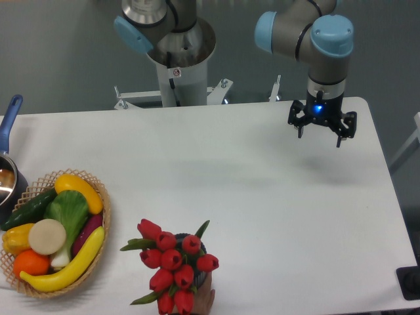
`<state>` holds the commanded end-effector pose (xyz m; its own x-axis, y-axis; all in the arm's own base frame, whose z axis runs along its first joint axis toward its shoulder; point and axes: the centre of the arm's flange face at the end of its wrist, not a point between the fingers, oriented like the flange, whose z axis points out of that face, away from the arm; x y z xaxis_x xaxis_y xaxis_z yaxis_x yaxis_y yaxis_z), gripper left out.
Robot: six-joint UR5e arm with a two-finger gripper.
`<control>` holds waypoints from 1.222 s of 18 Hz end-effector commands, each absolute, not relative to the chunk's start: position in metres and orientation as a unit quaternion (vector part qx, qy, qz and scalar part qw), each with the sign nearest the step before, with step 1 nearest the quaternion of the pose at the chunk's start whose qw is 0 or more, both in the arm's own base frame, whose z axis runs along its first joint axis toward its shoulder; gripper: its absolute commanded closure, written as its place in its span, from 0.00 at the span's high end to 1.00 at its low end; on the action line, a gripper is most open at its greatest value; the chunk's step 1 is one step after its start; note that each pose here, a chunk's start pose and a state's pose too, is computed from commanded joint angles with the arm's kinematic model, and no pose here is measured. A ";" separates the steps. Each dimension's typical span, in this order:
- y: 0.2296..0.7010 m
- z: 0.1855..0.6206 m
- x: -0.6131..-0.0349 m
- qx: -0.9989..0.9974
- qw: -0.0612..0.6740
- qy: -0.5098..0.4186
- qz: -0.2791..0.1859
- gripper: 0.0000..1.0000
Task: Pick up the flowers from the vase
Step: 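Move the open gripper down toward the red tulips in the grey vase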
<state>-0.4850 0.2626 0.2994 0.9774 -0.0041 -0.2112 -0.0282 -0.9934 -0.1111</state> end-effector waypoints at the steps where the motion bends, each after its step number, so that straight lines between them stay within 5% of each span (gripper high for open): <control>1: 0.263 0.298 -0.483 -0.993 0.058 0.009 0.105 1.00; 5: 0.271 0.298 -0.479 -0.991 0.087 0.015 0.098 1.00; 11: 0.298 0.314 -0.475 -0.965 0.254 0.010 0.063 1.00; 22: 0.411 0.336 -0.467 -0.870 0.485 0.012 -0.090 1.00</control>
<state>-0.4668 0.4112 0.3361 0.9836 -0.1072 0.1447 0.0666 -0.5300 -0.8454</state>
